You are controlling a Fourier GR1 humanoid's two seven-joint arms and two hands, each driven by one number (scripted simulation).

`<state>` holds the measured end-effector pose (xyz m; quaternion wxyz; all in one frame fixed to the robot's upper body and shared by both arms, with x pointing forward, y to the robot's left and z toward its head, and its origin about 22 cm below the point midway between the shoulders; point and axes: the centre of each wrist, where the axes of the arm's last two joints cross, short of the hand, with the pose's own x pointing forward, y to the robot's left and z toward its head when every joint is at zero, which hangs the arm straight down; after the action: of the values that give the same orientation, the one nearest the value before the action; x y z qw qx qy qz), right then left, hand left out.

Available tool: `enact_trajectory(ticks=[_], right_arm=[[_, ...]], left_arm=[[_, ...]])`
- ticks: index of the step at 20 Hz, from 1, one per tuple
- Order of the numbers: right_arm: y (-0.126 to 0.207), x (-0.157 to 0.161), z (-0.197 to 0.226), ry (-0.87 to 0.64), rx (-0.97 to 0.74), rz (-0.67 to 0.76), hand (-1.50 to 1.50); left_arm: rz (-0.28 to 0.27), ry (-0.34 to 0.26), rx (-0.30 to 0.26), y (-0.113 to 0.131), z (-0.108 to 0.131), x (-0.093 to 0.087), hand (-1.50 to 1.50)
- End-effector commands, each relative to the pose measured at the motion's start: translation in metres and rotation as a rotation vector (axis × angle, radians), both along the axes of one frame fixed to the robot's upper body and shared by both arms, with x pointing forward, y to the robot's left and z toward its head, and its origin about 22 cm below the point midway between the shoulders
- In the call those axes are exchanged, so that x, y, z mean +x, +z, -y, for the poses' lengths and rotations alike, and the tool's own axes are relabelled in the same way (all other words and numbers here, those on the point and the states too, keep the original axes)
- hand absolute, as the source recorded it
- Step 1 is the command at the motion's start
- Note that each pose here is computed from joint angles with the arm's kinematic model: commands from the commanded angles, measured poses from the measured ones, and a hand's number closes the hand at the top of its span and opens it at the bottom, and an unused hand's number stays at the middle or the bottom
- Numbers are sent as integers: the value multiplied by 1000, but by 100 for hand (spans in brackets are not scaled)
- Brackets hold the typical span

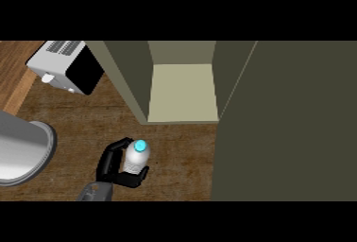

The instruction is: Pick up the bottled water, place it into the cabinet and close the cabinet

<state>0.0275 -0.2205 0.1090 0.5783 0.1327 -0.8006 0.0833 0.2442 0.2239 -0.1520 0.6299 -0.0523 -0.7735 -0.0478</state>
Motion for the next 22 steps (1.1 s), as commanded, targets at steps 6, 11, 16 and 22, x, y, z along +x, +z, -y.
enact_trajectory(ticks=[6, 11, 16, 22], right_arm=[[37, 4, 6, -10, 24, 45, -150], [33, -4, 4, -10, 14, 42, -150], [27, -3, 22, -10, 18, 44, -150], [24, -7, 15, -29, 10, 53, -150]], left_arm=[[16, -38, -65, 55, 59, 44, 150], [-30, -50, -37, 97, 100, 63, 150], [-35, -16, -39, 128, 129, 84, 150], [-56, 61, 33, 159, 143, 122, 150]])
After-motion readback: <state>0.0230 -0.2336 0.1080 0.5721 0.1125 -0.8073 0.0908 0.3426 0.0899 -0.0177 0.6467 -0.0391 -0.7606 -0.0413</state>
